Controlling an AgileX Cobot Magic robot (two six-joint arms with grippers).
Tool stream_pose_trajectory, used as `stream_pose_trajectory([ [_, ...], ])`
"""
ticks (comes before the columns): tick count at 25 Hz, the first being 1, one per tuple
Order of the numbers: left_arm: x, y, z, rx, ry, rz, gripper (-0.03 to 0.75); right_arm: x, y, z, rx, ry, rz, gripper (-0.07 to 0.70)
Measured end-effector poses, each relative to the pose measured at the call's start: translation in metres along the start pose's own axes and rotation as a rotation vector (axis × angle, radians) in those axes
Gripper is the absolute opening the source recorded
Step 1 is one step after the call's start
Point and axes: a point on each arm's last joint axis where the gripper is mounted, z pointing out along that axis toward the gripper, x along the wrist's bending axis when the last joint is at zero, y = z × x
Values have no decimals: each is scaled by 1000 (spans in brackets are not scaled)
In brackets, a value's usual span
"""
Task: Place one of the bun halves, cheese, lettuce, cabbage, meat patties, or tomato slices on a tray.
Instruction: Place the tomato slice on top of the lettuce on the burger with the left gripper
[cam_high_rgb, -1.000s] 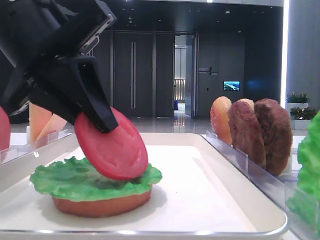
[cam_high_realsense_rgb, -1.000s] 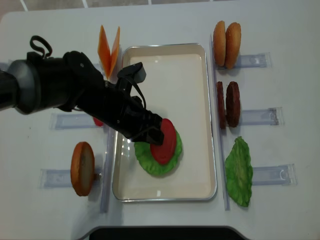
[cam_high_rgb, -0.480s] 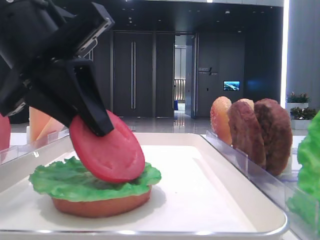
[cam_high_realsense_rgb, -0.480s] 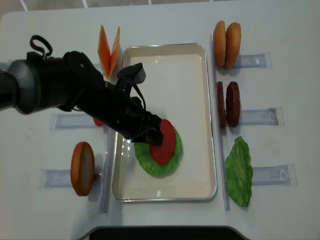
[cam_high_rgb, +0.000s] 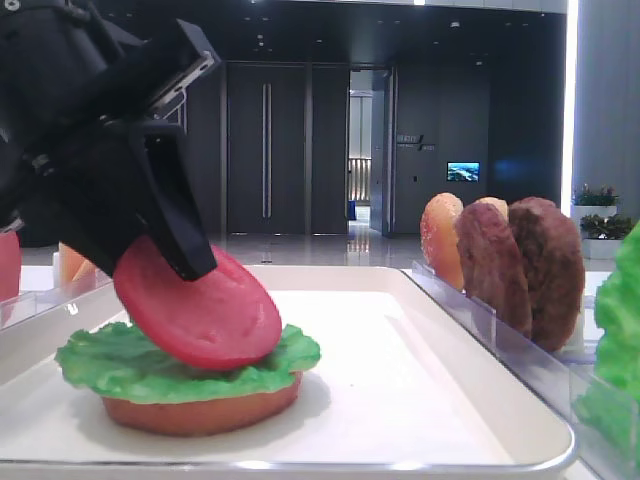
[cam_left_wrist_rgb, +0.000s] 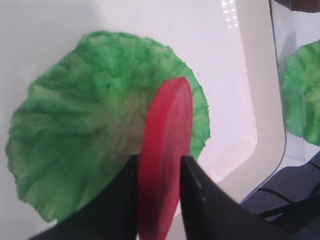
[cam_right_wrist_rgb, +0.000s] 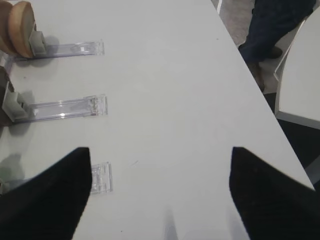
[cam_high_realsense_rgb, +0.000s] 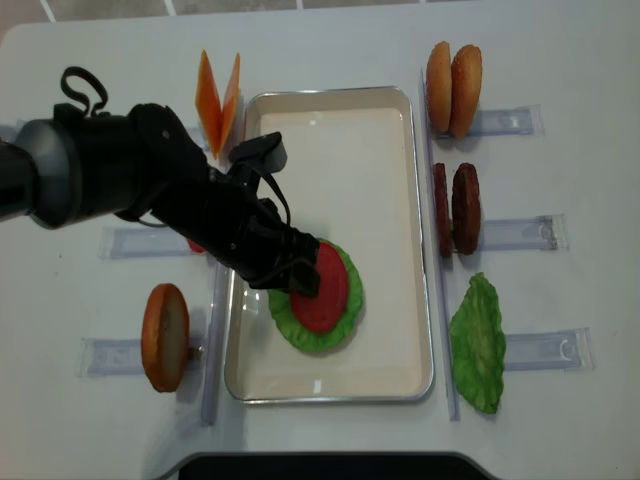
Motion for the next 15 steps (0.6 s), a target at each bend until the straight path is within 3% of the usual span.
stream_pose_trajectory([
  [9, 8, -1, -4, 16, 69, -42, 555, 0, 0, 0, 0, 0, 0, 538],
  [15, 7, 15, -33, -44, 128, -21, 606, 0, 0, 0, 0, 0, 0, 538],
])
